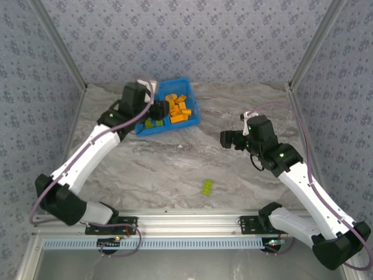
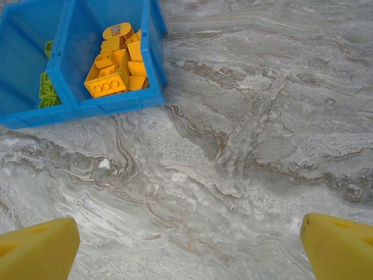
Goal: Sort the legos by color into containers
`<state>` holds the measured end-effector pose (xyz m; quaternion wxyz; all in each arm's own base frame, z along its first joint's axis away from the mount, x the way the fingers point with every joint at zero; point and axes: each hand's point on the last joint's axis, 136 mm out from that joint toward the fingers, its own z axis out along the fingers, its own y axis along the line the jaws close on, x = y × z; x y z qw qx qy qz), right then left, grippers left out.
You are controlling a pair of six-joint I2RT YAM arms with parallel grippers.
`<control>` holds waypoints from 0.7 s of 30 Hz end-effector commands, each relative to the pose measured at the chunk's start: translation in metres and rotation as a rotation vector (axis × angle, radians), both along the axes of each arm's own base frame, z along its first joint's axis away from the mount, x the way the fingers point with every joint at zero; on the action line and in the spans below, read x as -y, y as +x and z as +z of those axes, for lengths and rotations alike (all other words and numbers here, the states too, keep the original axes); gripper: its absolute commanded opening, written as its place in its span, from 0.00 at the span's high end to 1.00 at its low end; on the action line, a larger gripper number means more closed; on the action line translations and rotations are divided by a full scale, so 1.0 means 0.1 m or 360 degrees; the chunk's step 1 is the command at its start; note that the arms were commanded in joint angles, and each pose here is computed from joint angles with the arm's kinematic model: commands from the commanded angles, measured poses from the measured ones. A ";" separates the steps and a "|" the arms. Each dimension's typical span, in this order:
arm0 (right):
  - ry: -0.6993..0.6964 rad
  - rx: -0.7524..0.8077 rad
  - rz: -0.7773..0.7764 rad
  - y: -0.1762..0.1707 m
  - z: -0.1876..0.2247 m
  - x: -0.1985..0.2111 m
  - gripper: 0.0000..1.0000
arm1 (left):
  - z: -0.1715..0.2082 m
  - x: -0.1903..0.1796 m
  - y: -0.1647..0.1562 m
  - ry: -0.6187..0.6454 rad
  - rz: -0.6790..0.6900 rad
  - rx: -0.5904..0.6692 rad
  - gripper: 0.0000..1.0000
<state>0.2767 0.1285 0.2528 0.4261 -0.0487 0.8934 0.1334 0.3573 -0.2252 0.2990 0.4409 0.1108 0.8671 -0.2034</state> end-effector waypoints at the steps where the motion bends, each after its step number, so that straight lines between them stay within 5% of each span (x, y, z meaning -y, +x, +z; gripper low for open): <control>1: 0.0066 0.0069 -0.0061 0.06 0.14 0.01 0.00 | -0.16 0.34 -0.37 0.0016 -0.0099 -0.0025 0.45; 11: -0.0010 -0.0002 -0.0347 0.04 -0.01 0.40 0.00 | -1.35 1.35 -1.51 0.0213 -0.0437 -0.0402 0.46; 21: 0.0109 -0.0054 -0.0393 0.08 -0.08 0.48 0.00 | -2.14 1.74 -2.10 0.0465 -0.0556 -0.0597 0.41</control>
